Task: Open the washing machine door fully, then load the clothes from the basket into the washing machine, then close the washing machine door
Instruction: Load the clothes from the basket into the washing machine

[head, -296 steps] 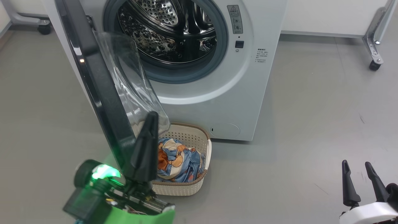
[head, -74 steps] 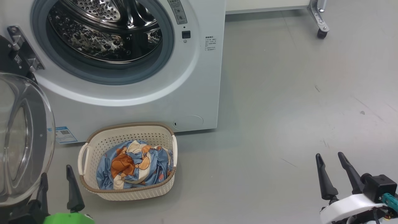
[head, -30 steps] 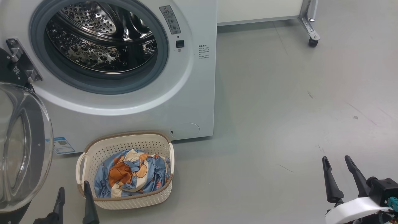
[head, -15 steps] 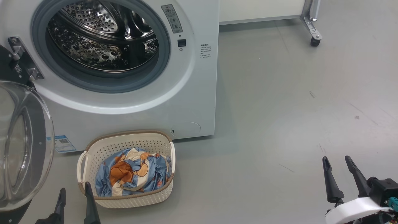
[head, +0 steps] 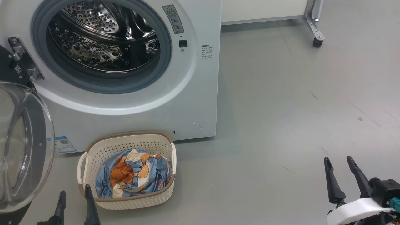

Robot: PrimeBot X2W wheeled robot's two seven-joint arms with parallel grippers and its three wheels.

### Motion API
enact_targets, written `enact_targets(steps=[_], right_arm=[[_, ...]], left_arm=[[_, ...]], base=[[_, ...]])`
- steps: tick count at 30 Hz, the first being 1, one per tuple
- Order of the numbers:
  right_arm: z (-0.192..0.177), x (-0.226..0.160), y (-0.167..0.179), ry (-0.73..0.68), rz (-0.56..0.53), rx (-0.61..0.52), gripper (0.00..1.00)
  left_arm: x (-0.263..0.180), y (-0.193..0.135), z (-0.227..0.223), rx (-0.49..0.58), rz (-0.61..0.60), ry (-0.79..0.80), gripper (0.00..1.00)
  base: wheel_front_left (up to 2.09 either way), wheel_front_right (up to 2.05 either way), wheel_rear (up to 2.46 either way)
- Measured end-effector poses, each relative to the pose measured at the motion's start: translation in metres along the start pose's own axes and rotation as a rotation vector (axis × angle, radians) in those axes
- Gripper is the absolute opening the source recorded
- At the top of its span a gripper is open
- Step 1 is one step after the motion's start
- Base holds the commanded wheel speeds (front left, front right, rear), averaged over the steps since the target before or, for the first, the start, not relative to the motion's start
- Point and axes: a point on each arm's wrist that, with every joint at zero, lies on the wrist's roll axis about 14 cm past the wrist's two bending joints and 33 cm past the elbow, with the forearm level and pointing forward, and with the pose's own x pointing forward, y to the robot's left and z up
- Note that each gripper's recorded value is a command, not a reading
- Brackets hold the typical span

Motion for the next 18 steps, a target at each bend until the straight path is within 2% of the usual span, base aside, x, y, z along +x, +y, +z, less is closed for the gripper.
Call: enact_targets(steps=[18], right_arm=[[-0.0024, 0.0019, 0.0005, 0.008, 0.002, 0.000, 1.00]], left_arm=[[-0.0004, 0.0043, -0.0011, 0.005, 0.019, 0.003, 1.00]], base=[[0.74, -0.74, 0.00]])
